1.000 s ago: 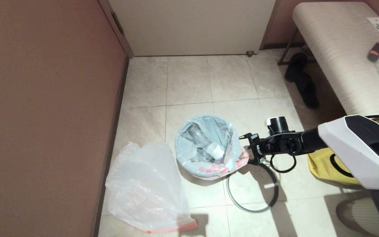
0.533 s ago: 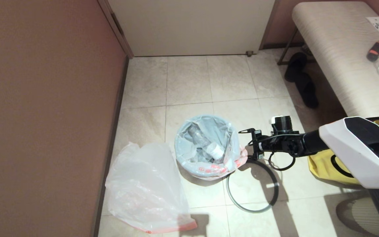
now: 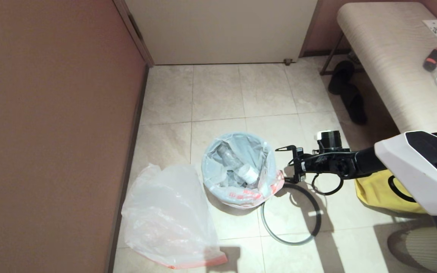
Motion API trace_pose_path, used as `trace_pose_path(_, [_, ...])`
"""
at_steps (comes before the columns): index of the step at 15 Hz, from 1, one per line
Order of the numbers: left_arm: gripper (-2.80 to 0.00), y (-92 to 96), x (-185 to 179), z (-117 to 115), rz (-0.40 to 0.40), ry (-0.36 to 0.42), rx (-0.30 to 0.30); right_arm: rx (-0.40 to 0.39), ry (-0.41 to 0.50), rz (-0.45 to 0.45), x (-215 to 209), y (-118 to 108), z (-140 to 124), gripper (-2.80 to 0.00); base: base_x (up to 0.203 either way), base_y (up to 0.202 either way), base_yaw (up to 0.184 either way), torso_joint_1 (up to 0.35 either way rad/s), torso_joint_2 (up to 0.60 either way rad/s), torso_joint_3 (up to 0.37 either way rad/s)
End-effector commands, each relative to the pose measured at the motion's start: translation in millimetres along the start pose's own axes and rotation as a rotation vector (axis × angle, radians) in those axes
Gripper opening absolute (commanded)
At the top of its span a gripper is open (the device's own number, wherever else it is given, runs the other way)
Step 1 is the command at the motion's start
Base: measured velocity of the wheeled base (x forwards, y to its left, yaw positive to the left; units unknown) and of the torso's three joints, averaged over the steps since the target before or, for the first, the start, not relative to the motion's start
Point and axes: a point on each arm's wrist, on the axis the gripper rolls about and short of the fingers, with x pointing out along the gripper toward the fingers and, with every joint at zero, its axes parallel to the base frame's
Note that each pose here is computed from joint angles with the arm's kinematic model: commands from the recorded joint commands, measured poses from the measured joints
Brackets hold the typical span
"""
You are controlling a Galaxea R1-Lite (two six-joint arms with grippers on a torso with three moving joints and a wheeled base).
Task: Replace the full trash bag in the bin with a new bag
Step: Place the trash bag on the floor
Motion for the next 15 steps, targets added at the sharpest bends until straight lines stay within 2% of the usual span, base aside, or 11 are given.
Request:
trace_pose_path(1, [-2.8,0.0,0.1,0.1,0.0,0.002,0.0,0.002,0.003,0.004,-1.0,1.4,-0.7,0.0,0.0,0.0,0.0,0.0,0.0,0.0])
trace_pose_path(2, [-2.8,0.0,0.1,0.1,0.0,0.002,0.0,0.0,0.005,0.002,0.6,-0.1,-0.7,-1.95,0.0,0.0,0.0,0.0,0.0,0.0])
trace_pose_path(3, [-2.8,0.0,0.1,0.1,0.0,0.002,0.0,0.001,0.01,-0.007,4.7,-3.6,-1.8,-2.8,0.0,0.0,0.0,0.0,0.0,0.0])
trace_pose_path(7, [-2.8,0.0,0.1,0.1,0.0,0.001,-0.001,0.018,0.02,-0.051,12.3,-15.0,-11.2,-2.8,0.0,0.0,0.0,0.0,0.0,0.0])
trace_pose_path(11, [-2.8,0.0,0.1,0.1,0.0,0.002,0.0,0.02,0.025,-0.058,13.6,-16.4,-13.1,-2.8,0.0,0.0,0.0,0.0,0.0,0.0])
trace_pose_path(15, [-2.8,0.0,0.1,0.1,0.0,0.002,0.0,0.042,0.026,-0.094,-2.8,-15.7,-15.8,-2.8,0.0,0.0,0.0,0.0,0.0,0.0])
